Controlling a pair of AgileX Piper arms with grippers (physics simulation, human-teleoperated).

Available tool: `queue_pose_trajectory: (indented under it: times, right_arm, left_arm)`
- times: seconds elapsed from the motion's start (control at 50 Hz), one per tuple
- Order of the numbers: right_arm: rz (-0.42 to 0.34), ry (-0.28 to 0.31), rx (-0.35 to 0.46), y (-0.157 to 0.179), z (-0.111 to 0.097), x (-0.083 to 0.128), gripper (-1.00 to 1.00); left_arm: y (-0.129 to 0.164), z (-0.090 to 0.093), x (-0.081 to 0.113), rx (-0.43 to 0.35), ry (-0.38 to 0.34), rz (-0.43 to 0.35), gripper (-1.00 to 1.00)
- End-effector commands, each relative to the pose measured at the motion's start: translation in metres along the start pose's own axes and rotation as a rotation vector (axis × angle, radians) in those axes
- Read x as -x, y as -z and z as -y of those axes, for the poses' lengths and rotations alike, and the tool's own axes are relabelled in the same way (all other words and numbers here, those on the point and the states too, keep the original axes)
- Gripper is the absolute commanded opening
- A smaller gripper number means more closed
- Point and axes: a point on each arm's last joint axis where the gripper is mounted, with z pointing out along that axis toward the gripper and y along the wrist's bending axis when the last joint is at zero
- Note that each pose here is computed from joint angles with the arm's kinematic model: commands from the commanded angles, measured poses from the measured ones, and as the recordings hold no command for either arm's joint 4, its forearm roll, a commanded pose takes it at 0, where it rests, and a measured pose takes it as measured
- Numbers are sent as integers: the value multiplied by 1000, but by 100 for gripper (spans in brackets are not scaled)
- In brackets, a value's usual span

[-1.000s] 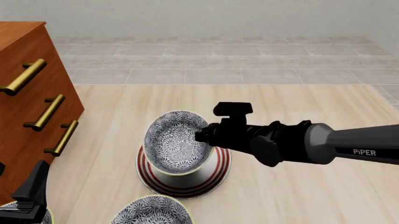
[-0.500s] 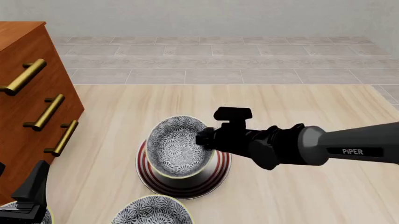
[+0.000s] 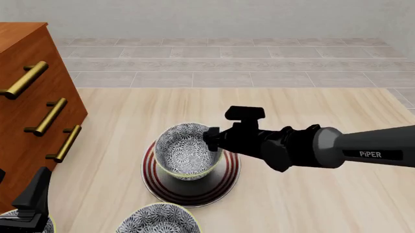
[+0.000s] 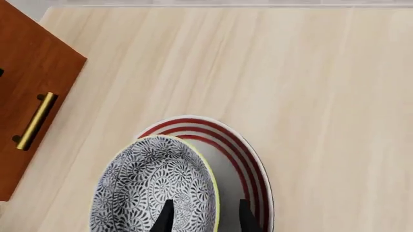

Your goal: Pick up the bowl and put it in the front on the plate.

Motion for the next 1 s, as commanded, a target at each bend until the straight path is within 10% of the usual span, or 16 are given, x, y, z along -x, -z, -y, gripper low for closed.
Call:
queue_pose_trajectory:
  times: [0.02, 0.6, 0.86, 0.92, 1.0]
  right_arm:
    - [34, 26, 1, 8, 0, 12, 100]
    - [181, 291, -36, 54, 6, 65, 100]
    - [418, 376, -87, 99, 24, 86, 100]
    - [461, 507, -113, 103, 28, 78, 100]
    - [524, 452, -144, 111, 42, 80, 100]
  left_arm:
    - [0, 0, 0, 0, 0, 0, 100]
    - [0, 0, 0, 0, 0, 0, 100]
    - [0, 0, 0, 0, 0, 0, 100]
    - [0, 0, 0, 0, 0, 0, 100]
    - [0, 0, 0, 0, 0, 0, 100]
